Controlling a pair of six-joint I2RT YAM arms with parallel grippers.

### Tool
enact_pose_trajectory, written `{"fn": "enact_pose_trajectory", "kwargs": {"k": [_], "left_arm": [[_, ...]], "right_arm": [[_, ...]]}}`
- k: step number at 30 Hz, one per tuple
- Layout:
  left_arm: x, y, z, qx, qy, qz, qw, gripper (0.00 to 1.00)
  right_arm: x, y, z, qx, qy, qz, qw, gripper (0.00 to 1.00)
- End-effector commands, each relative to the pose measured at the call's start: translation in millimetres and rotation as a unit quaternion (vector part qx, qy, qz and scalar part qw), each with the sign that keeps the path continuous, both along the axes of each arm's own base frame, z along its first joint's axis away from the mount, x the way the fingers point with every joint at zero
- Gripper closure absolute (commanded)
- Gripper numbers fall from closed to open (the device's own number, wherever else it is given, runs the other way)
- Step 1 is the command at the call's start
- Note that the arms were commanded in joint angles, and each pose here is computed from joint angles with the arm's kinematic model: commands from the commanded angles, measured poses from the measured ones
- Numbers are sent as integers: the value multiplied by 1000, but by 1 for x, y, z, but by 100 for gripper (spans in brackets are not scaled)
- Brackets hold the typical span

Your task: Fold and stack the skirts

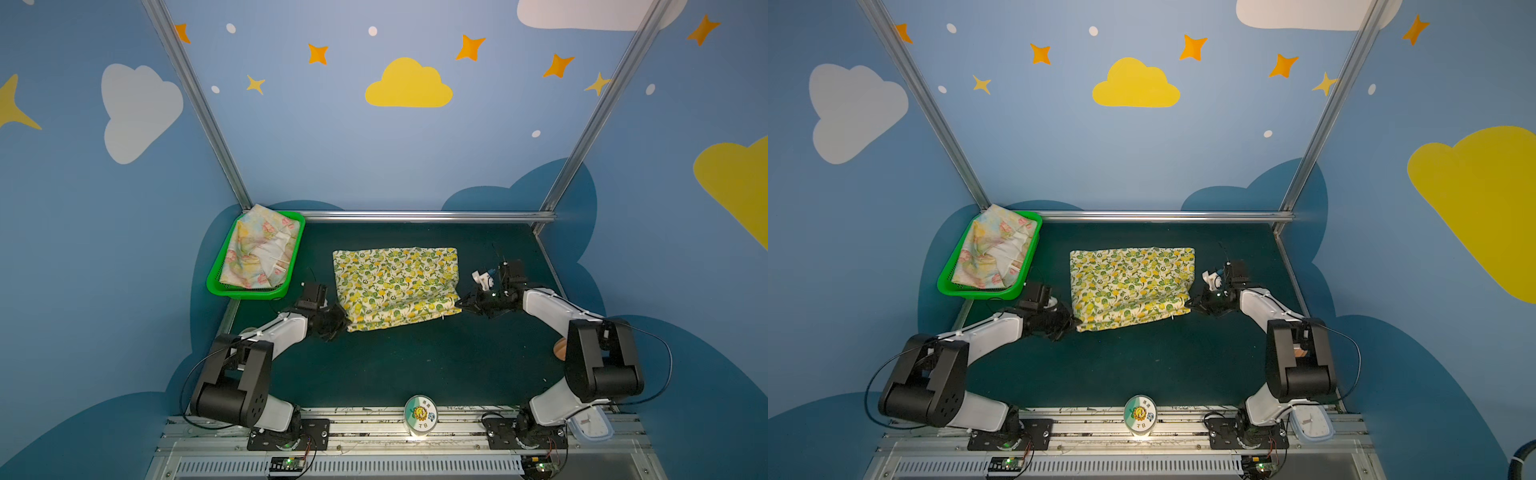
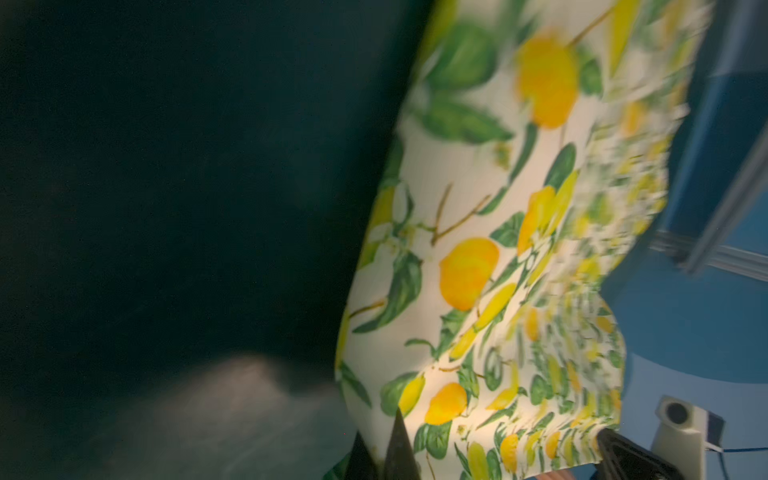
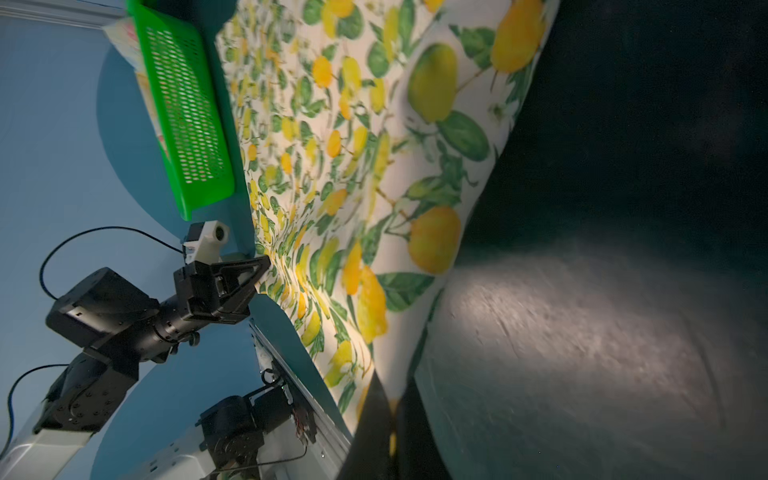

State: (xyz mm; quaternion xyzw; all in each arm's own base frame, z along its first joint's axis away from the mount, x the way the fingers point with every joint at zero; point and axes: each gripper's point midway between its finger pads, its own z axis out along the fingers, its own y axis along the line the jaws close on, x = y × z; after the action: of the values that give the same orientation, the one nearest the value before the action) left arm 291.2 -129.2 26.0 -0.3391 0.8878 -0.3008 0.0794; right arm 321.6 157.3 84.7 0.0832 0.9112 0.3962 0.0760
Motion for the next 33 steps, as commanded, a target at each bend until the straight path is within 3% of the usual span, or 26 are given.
{"fn": "enact_pose_trajectory", "kwargs": {"k": [1, 3, 4, 6, 8, 12, 15, 17, 19, 21, 23, 24, 33], "left_arm": [[25, 7, 16, 41, -55, 15, 998, 96], [21, 5, 21, 57, -53, -2, 997, 95], [20, 3, 26, 58, -56, -10, 997, 87], [14, 1, 39, 60, -54, -22, 996, 56], [6, 1, 55, 62, -54, -32, 996, 39], [-2, 9, 98, 76, -84, -33, 993, 35], [12, 6, 122, 71, -132, -32, 988, 36], [23, 1, 123, 69, -140, -41, 987, 41], [31, -7, 114, 69, -133, -71, 986, 50], [39, -14, 95, 72, -110, -92, 987, 64], [43, -19, 74, 79, -93, -103, 987, 74], [45, -21, 64, 81, -87, -110, 987, 78], [24, -24, 8, 103, -17, -131, 986, 82]], "right_arm": [[9, -12, 1, -36, 0, 5, 999, 100], [8, -14, -2, -38, 14, 3, 999, 95], [9, -15, 1, -36, 11, 0, 999, 88], [11, -17, 14, -39, -4, -6, 999, 74], [10, -22, 29, -55, -14, -11, 998, 61], [10, -25, 65, -77, -57, -18, 995, 56], [15, -10, 77, -79, -95, 4, 992, 58], [15, 1, 73, -81, -88, 13, 993, 63], [16, 9, 61, -84, -73, 20, 994, 74], [16, 17, 45, -83, -58, 28, 994, 92], [16, 21, 29, -92, -47, 28, 994, 100], [15, 23, 22, -96, -41, 27, 994, 100], [1, 22, -38, -131, 20, 1, 991, 100]]}}
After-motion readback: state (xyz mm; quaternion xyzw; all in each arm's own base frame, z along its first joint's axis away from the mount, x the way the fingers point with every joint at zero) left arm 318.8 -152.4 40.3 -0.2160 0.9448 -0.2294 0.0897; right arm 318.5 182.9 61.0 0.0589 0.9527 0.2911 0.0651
